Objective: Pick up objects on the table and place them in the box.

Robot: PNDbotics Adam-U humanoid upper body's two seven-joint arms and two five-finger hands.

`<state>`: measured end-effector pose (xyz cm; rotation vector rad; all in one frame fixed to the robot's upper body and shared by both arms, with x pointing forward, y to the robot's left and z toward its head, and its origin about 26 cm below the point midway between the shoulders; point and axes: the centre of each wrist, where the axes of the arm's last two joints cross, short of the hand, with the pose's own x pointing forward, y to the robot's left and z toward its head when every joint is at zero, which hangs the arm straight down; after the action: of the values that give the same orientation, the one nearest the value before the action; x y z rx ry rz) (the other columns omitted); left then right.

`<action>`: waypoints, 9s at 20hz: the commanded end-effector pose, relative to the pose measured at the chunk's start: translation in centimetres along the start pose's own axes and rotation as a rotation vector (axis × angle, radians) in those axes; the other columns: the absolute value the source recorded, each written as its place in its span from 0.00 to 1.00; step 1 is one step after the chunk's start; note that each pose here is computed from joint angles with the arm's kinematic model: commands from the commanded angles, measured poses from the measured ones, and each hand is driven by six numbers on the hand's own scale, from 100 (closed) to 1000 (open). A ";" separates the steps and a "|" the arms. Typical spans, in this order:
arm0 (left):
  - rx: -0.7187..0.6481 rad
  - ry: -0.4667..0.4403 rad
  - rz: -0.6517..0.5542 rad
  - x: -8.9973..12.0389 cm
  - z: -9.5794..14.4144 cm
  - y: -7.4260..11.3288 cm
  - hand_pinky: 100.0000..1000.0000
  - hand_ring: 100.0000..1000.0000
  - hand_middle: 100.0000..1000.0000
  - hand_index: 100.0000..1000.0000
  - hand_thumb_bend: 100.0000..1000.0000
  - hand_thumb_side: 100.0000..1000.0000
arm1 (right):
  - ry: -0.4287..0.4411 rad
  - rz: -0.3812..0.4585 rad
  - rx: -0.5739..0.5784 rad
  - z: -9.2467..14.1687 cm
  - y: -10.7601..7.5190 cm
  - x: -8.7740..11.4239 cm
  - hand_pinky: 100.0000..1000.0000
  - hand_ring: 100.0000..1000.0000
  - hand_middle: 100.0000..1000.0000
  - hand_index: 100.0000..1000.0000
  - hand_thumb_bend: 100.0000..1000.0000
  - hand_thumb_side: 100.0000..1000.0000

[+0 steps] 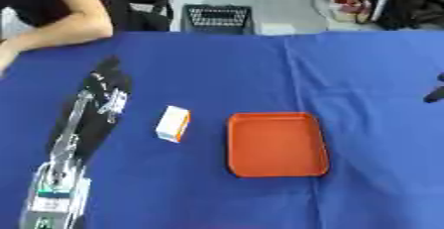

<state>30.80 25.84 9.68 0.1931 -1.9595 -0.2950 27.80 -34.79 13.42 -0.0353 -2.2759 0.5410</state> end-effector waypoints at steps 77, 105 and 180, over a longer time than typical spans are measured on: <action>-0.219 0.235 -0.802 -1.0 -1.7 -4.3 1.00 1.00 0.91 1.00 0.24 0.65 | -0.021 0.019 0.030 -0.5 -0.3 0.5 0.52 0.51 0.61 0.89 0.00 0.88; -0.245 0.297 -0.884 -3.3 -2.5 -4.7 1.00 1.00 0.89 1.00 0.25 0.63 | -0.019 0.017 0.033 -0.5 -0.3 0.5 0.52 0.51 0.61 0.89 0.00 0.88; -0.217 0.158 -0.861 0.5 -3.8 -5.0 1.00 1.00 0.63 1.00 0.00 0.16 | -0.021 0.014 0.037 -0.5 -0.2 0.5 0.52 0.51 0.61 0.90 0.00 0.88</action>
<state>34.18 20.50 8.26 0.8725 -1.5118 -1.0106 27.86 -34.63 13.38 -0.0191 -2.2696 0.5677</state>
